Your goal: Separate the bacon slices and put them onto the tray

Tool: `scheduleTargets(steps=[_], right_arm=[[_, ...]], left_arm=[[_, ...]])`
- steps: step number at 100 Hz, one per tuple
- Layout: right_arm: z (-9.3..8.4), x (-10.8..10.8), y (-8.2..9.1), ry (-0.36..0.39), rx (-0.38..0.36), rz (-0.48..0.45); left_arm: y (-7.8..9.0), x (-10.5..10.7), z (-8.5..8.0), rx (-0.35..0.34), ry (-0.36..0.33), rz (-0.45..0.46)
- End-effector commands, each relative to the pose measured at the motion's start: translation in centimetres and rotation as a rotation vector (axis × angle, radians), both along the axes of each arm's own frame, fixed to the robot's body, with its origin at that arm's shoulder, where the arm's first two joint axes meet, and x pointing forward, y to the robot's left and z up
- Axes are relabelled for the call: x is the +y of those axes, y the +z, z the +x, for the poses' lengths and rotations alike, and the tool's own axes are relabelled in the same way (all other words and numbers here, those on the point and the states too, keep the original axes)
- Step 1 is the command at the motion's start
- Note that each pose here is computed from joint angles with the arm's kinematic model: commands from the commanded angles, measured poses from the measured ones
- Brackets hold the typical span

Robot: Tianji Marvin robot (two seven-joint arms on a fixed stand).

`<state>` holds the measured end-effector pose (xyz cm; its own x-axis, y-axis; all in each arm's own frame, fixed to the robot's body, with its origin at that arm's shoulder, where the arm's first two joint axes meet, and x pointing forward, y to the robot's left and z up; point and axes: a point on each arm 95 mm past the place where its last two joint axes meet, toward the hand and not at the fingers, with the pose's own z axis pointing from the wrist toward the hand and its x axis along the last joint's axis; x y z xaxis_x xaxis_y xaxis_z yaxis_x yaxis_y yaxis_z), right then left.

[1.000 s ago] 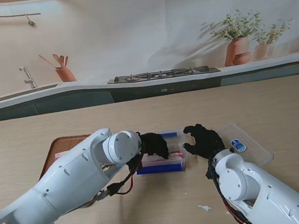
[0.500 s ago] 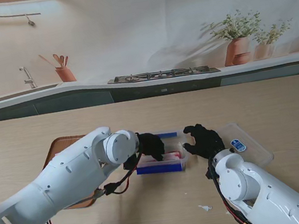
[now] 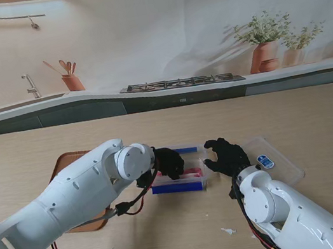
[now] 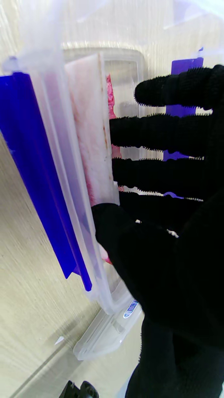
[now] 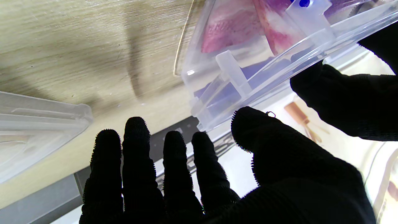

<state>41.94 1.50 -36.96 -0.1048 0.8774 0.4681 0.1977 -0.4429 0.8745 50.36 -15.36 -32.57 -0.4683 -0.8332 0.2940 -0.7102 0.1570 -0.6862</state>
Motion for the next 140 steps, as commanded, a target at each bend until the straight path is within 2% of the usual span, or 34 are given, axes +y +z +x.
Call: scheduleTargets(steps=[1,54,72,98,127,140], right_arm=[[-0.3,0.5,-0.4,0.009,0.023,0.007],[-0.3,0.5,-0.4,0.008,0.023,0.009],[-0.3,0.5,-0.5,0.009,0.024,0.01],[-0.3,0.5,-0.5,0.008,0.024,0.01],[-0.3,0.5,-0.5,0.008,0.024,0.012],[-0.3,0.6,-0.5,0.008,0.025,0.013]], left_arm=[[-0.3,-0.3,-0.2,0.02,-0.014,0.005],[-0.7,-0.4,-0.4,0.042,-0.066,0.026],[-0.7,-0.4,-0.3,0.017,-0.068,0.016],[0.0,-0.3,0.0,-0.076,-0.078,-0.02],[0.9,-0.1,0.0,-0.09,-0.116,-0.044],[1.1,0.0,0.1,-0.112,-0.106,-0.069]])
